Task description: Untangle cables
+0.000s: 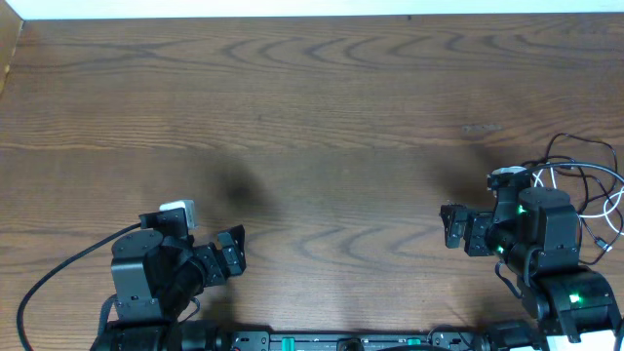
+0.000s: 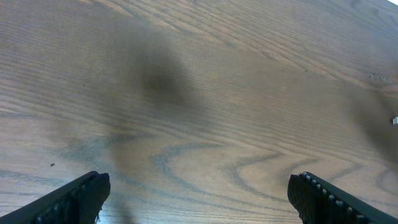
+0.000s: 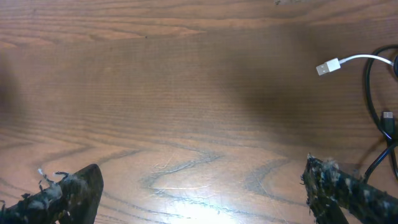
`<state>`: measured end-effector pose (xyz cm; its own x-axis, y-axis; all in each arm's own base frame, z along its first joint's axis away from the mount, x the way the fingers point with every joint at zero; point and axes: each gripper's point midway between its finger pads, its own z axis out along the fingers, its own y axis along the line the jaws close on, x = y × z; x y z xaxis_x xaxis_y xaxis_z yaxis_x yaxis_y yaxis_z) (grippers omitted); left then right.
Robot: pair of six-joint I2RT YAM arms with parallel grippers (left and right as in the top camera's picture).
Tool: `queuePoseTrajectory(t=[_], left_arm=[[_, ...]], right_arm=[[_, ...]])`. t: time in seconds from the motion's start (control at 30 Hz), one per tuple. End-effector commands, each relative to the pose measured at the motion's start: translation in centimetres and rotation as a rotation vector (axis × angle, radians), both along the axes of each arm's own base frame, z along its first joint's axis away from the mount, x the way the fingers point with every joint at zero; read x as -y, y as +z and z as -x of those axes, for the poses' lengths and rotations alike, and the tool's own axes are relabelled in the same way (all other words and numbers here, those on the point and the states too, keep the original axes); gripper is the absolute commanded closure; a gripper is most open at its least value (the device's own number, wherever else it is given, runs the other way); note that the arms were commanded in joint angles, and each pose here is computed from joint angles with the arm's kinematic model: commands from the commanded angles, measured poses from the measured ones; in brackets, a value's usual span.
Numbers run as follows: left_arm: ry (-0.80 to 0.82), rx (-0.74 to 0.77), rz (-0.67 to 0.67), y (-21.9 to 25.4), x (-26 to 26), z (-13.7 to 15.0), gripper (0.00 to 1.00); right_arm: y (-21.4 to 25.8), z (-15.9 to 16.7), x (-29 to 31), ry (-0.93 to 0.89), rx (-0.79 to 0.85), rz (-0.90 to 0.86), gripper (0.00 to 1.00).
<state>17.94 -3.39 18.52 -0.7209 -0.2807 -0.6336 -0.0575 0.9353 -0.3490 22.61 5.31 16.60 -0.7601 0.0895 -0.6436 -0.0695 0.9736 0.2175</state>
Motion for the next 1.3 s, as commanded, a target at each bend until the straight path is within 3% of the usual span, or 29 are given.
queuePoseTrajectory(t=[0.0, 0.77, 1.27], left_arm=[[0.023, -0.012, -0.001, -0.3, -0.3, -0.1, 0.04], [0.023, -0.012, -0.001, -0.3, -0.3, -0.1, 0.04], [0.023, -0.012, -0.001, -0.3, -0.3, -0.1, 0.04]], right_arm=[[-0.1, 0.2, 0.3, -0.017, 0.003, 0.0, 0.01], [9.5, 4.7, 3.4, -0.12, 0.553, 0.022, 0.01], [9.3, 0.3, 3.0, -0.153, 0.952, -0.054, 0.01]])
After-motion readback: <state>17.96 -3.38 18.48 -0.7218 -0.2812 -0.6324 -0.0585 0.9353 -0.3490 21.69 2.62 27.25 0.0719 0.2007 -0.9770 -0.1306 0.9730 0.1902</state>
